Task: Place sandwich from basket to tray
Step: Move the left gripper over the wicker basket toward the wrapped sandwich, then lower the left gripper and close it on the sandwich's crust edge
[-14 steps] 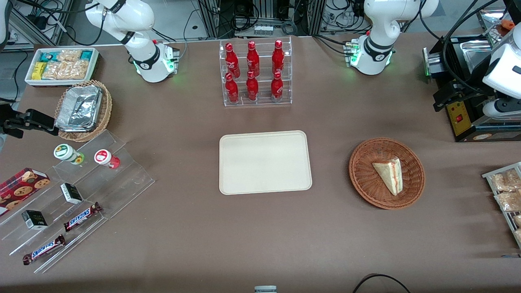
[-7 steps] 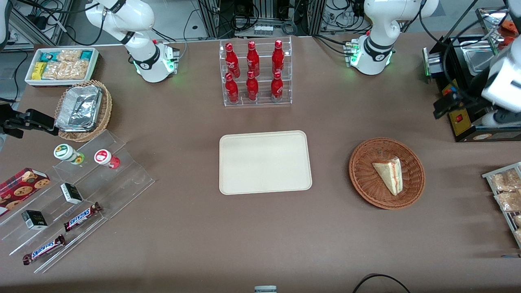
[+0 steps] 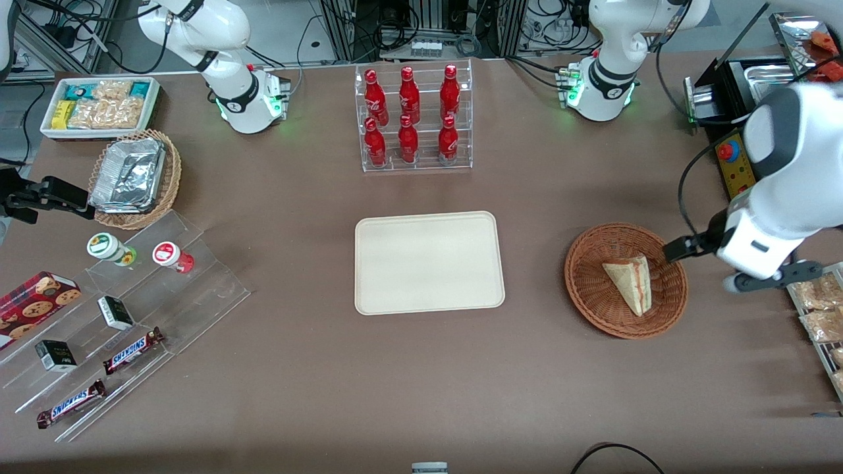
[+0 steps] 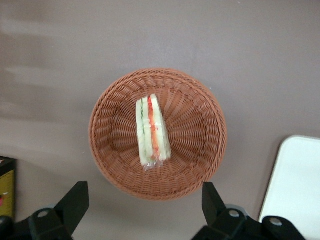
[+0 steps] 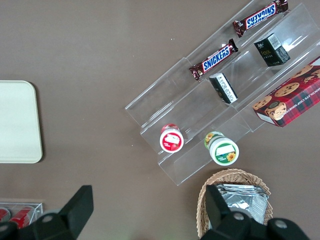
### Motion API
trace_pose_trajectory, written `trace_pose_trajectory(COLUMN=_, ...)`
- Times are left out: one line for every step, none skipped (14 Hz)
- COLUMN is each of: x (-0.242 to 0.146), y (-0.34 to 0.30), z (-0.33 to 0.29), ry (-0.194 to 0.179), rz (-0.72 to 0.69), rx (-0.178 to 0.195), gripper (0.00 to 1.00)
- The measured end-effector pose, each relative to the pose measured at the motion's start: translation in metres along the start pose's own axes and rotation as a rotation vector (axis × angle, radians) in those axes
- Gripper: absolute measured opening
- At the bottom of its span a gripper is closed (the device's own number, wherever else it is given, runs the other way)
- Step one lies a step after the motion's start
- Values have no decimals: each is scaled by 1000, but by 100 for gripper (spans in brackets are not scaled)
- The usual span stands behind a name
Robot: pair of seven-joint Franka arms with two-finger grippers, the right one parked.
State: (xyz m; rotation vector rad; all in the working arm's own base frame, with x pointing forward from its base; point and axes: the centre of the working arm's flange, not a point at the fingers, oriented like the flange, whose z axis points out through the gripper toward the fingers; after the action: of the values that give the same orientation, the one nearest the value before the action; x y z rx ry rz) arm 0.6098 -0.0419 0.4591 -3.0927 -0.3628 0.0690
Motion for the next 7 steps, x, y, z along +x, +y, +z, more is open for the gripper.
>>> trace_pose_trajectory(x=-1, y=0, z=18, ry=7, rz=-47, rx=-3, gripper=100)
trace_pose_trajectory(x=-3, y=0, z=36, ry=22, rz=-90, rx=-9, gripper=100)
trace_pose_trajectory(x=-5, y=0, z=54, ry=40, rz=-119, rx=-17, gripper=100)
trace_pose_trajectory(x=-9, y=-1, z=72, ry=57, rz=-136, rx=-24, gripper=100)
trace_pose_trajectory(x=-14, y=-2, z=90, ry=70, rz=-142, rx=-30, gripper=100)
trace_pose_trajectory(x=-19, y=-3, z=106, ry=80, rz=-146, rx=-35, gripper=100)
trace_pose_trajectory(x=-25, y=-4, z=120, ry=88, rz=-152, rx=-39, gripper=100)
